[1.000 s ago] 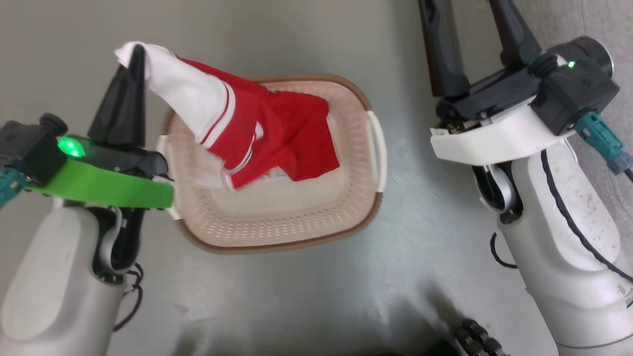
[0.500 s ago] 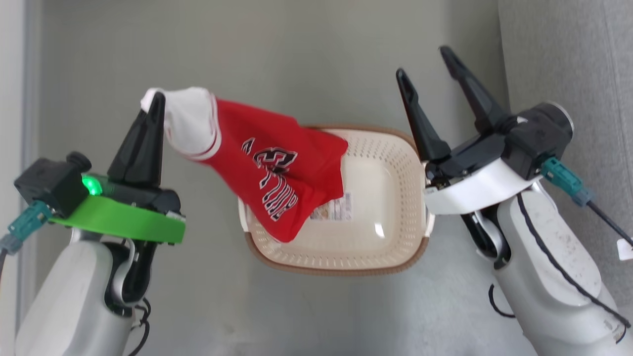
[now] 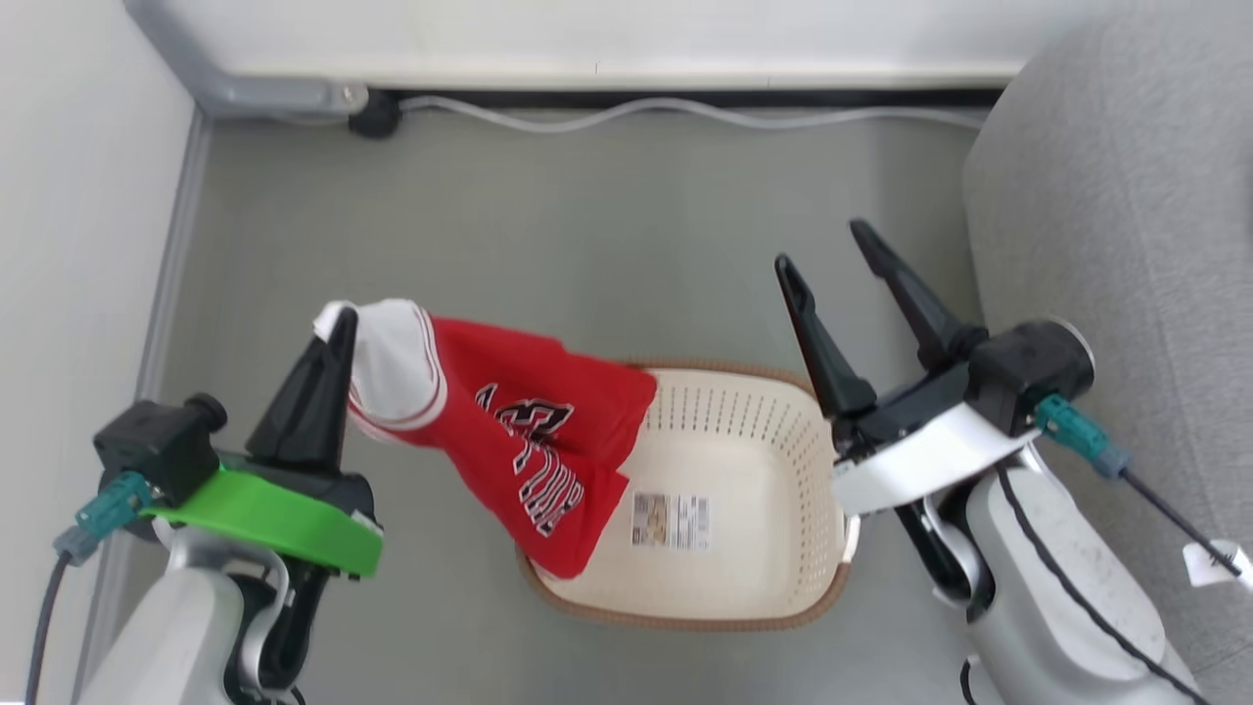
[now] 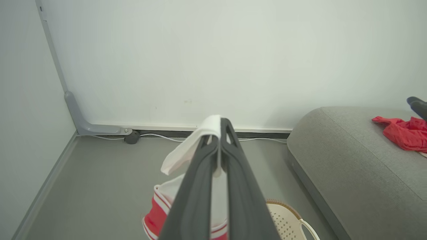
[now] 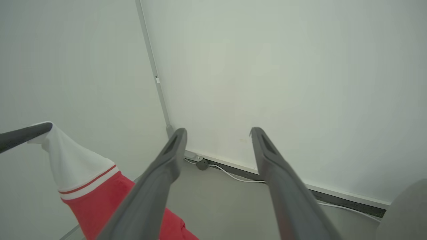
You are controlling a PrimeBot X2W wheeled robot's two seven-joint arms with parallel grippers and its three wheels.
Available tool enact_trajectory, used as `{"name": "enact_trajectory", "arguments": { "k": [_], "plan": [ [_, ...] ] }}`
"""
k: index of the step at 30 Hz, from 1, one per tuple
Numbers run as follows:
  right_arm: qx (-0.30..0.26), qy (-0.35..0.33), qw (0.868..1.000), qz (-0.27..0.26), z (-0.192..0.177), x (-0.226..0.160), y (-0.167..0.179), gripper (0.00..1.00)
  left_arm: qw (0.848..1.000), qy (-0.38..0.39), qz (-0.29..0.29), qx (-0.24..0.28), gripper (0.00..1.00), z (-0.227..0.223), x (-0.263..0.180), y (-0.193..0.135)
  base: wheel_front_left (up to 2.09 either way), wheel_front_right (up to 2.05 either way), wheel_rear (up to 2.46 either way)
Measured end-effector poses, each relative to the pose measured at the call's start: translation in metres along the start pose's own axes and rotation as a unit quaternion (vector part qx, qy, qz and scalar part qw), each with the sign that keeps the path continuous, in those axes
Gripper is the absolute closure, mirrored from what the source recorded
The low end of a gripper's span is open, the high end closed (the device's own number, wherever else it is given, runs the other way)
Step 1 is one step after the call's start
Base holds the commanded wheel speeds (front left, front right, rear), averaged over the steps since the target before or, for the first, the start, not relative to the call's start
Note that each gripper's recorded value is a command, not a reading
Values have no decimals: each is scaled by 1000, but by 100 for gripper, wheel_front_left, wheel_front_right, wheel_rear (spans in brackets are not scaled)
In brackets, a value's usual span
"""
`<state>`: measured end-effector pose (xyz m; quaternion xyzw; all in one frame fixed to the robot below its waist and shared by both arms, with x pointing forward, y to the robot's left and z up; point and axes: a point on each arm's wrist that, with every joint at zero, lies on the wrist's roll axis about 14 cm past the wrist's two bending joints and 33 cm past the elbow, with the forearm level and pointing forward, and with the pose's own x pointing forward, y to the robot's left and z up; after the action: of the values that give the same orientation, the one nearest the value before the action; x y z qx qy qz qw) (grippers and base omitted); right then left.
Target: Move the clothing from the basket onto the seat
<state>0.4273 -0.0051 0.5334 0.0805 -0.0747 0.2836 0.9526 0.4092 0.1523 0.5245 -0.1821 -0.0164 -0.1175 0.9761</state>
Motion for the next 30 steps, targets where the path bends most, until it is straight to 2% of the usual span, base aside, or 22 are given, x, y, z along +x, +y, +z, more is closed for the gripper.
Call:
{"name": "enact_trajectory", "arguments": {
  "k": [10, 16, 30],
  "plan": [
    [2, 12, 1000, 9, 8, -41, 28, 0, 999, -5, -32, 6, 100, 18, -27, -35, 0, 0, 0],
    [12, 21, 998, 65, 7, -61, 76, 0, 997, -17, -71, 8, 100, 34, -42, -67, 0, 0, 0],
    [10, 37, 983, 177, 0, -77, 153, 0, 988, -43, -148, 15, 100, 65, -65, -123, 0, 0, 0]
  ]
}}
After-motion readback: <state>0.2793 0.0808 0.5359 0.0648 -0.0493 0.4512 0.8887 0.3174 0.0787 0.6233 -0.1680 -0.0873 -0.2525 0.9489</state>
